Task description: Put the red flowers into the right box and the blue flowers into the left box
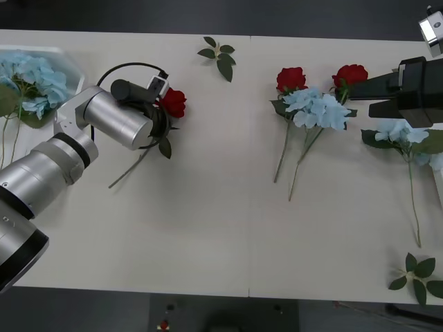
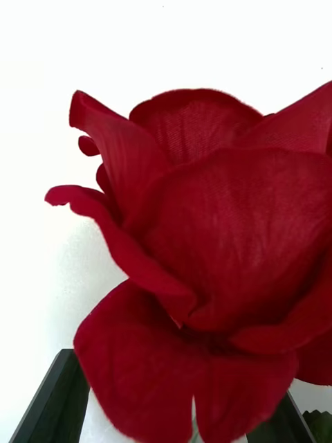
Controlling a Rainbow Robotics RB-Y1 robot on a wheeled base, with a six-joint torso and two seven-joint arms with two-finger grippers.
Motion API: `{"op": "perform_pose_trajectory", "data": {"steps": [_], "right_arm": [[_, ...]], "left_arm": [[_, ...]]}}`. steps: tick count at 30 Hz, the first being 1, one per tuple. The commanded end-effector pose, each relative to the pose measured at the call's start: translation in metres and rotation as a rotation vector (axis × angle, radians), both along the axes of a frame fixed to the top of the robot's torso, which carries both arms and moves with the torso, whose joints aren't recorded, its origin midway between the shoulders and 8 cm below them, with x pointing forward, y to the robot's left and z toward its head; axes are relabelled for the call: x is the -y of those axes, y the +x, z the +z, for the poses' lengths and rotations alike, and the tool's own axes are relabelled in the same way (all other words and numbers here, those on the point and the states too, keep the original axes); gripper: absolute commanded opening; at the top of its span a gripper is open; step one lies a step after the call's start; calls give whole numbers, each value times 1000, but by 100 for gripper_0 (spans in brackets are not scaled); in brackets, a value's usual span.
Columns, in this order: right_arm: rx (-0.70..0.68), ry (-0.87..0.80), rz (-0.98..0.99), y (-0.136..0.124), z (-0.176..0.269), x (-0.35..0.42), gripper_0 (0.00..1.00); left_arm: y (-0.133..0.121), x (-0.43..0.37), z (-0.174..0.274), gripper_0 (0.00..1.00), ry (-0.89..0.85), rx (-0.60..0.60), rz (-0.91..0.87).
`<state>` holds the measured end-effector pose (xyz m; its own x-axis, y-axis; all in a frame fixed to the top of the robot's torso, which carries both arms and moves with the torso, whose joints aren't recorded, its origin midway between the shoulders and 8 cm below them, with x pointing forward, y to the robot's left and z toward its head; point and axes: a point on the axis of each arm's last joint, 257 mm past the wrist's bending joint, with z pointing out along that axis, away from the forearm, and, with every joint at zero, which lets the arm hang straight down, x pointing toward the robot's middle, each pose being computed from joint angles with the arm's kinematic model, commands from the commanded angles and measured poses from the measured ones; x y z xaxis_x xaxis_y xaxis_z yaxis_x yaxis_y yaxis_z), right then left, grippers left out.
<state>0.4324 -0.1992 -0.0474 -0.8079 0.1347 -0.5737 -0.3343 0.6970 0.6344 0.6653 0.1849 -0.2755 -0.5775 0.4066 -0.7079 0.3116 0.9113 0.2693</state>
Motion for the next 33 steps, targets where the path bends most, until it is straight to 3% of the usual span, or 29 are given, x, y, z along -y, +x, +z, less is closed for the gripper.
{"op": "perform_pose_trajectory", "data": {"steps": [1,2,4,23,33], "right_arm": [[60,-72,38,-5,10,4,94],[61,-73,37,-4,10,5,97],[66,-76,41,-4,11,5,100],[85,-90,56,-4,10,5,100],[84,-87,57,-5,11,4,100]], "left_arm": [[-4,8,-5,60,-35,-8,14],[-4,7,-5,58,-35,-8,15],[-4,7,-5,0,-36,-8,16],[-4,15,9,0,-63,-6,-3],[-35,9,61,0,-61,-124,-1]]}}
